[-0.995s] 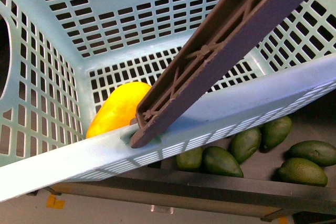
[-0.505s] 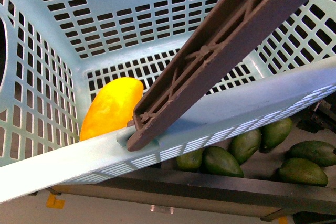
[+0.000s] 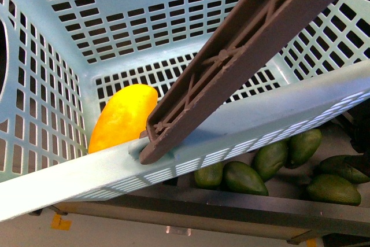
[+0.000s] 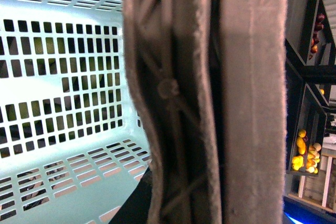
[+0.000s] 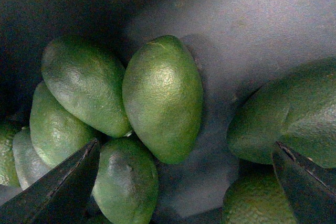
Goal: Pick mango and avocado into basket
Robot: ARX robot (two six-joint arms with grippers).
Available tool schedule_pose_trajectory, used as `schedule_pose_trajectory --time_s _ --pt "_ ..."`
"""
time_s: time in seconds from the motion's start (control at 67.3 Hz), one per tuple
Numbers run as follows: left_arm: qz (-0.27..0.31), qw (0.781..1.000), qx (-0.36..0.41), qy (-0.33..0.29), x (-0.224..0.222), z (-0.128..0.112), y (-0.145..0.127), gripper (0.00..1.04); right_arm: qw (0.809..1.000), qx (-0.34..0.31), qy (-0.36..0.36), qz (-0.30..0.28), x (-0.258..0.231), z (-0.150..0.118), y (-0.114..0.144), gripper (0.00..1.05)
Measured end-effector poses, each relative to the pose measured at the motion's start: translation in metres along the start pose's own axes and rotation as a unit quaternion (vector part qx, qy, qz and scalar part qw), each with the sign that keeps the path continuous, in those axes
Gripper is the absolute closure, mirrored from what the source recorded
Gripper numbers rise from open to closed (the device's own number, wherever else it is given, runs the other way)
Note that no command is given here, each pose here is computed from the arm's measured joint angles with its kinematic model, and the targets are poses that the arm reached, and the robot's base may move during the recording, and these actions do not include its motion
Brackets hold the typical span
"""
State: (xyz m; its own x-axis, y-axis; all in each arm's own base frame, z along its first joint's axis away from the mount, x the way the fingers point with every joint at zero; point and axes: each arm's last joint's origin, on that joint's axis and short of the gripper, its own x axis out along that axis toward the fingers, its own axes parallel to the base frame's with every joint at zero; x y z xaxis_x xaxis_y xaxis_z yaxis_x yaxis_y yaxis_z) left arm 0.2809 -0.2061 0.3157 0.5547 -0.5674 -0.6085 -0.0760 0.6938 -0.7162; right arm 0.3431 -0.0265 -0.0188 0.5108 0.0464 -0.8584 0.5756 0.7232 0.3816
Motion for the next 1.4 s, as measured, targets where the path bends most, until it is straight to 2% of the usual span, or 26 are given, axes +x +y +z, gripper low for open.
schedule_pose_trajectory --time_s 0.639,0.891,1.396 --pt "0.000 1.000 0.000 0.000 0.000 0.000 0.000 0.91 1.000 -0.007 0.019 -0.003 0.029 0.001 0.009 0.09" --pt "0.000 1.000 0.000 0.000 0.000 0.000 0.000 0.91 0.999 0.000 0.035 -0.023 0.042 -0.004 -0.002 0.09" --pt "0.000 1.000 0.000 0.000 0.000 0.000 0.000 0.91 0.999 0.002 0.034 -0.028 0.054 0.004 -0.003 0.09"
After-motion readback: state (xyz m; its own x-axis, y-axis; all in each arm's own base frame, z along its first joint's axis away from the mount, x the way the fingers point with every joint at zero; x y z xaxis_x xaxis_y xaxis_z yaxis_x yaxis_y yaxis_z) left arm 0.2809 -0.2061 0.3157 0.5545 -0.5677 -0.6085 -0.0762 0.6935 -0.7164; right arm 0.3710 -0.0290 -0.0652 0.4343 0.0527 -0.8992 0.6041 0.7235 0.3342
